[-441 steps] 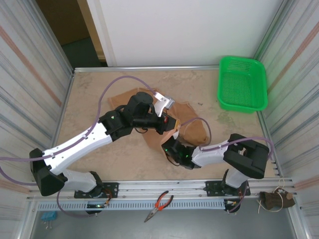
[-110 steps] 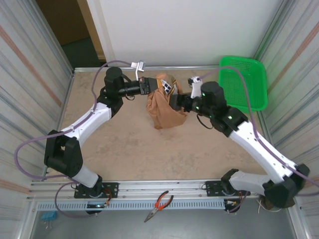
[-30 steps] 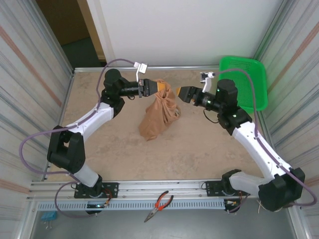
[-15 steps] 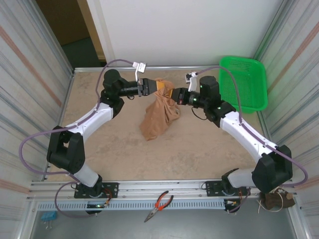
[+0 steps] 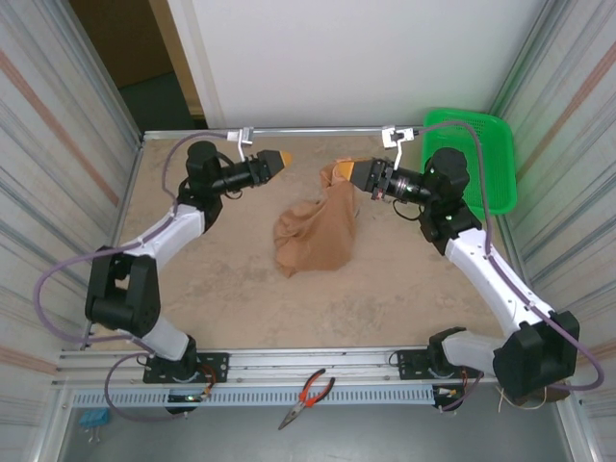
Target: Fold the inside-out t-shirt
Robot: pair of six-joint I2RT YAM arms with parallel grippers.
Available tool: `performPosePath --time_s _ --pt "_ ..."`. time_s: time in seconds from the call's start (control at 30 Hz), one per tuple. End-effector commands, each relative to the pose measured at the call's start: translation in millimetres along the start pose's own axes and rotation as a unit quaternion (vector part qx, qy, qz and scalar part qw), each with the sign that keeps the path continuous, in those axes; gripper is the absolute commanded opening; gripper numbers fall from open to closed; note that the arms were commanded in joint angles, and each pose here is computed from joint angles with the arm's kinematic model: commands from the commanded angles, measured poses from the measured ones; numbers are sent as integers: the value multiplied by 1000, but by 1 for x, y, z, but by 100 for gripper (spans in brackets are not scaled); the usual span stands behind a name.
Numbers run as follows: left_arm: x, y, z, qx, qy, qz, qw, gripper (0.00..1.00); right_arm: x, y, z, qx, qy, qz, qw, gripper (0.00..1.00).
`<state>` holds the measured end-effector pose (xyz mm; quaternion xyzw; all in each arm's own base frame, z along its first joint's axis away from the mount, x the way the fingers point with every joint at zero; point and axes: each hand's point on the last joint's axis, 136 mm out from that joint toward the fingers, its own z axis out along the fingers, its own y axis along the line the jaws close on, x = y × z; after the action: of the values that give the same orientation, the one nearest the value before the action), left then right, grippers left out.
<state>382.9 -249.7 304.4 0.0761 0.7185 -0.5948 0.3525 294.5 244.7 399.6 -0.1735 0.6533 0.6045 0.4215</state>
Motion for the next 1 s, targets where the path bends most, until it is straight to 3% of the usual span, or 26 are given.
performPosePath --time_s 0.0,0.17,0.4,0.67,0.97 --pt "6 -44 -16 -30 -18 108 994 72 -3 4 2 -26 -3 4 1000 0" --pt "27 -69 -5 -67 3 189 980 72 -4 -2 5 -29 -9 19 999 0" --pt "25 -58 14 -113 15 234 966 72 -2 1 7 -32 -9 25 999 0" --pt "25 -65 35 -79 32 252 964 75 4 1 17 -36 1 31 999 0" --pt "46 -77 38 -26 57 264 962 78 6 -7 21 -30 5 37 999 0"
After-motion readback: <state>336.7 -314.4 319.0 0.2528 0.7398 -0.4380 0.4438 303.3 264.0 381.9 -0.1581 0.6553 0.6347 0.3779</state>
